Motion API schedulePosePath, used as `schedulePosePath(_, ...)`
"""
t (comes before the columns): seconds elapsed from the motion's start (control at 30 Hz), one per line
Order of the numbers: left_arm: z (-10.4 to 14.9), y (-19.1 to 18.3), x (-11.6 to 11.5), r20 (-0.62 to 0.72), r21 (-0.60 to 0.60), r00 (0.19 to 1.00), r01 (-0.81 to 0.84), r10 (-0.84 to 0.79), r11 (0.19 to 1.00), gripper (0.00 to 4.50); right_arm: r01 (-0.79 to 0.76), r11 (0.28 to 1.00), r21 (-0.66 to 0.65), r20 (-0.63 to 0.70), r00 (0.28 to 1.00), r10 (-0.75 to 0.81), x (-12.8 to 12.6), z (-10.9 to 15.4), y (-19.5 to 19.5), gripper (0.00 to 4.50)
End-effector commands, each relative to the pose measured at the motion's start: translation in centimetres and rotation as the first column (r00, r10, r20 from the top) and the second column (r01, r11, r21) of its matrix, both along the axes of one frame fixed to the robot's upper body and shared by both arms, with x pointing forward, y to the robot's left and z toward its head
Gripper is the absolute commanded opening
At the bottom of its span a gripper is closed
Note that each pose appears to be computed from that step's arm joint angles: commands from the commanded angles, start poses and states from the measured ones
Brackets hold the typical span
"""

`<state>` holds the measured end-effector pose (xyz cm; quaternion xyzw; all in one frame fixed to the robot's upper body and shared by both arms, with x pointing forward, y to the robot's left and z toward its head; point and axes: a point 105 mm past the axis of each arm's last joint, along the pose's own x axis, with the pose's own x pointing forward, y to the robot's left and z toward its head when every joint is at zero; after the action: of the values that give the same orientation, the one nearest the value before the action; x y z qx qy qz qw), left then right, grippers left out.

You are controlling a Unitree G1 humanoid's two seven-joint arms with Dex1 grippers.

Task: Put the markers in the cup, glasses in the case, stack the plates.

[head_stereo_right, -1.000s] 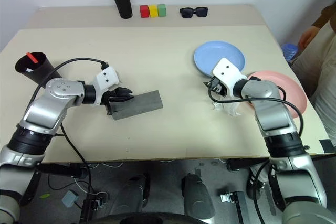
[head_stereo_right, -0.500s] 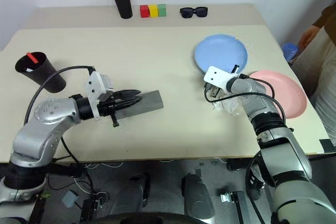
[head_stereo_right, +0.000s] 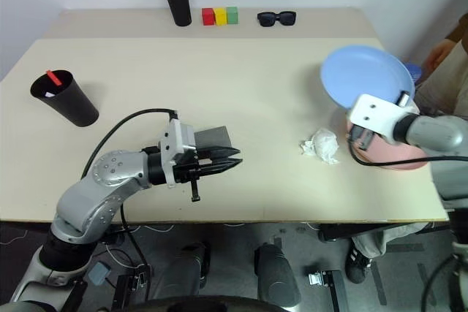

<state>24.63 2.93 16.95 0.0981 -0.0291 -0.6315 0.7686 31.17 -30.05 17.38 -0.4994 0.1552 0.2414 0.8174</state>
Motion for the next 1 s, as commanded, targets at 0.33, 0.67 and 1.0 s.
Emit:
schedulePosePath(0.33, 0.1, -0.4, 1.4, 0.068, 0.008, 0.998, 0.013, -0.014, 1.0, 0.73, 0.009, 0.976, 0.217, 0.026, 1.0, -0.014, -1.2, 1.3, 2.8, 2.89)
schedulePosePath(0.67, -0.2, 1.3, 1.8, 0.07, 0.012, 0.993, -0.095, 0.094, 0.995, 0.73, 0.062, 0.938, 0.341, -0.085, 0.996, -0.035, 1.2, -4.3, 5.5, 2.89)
schedulePosePath(1.0, -0.4, 2.2, 2.0, 0.065, 0.01, 0.983, -0.17, 0.169, 0.985, 0.73, 0.02, 0.923, 0.384, -0.001, 1.0, -0.021, 1.3, -1.2, 5.4, 0.16)
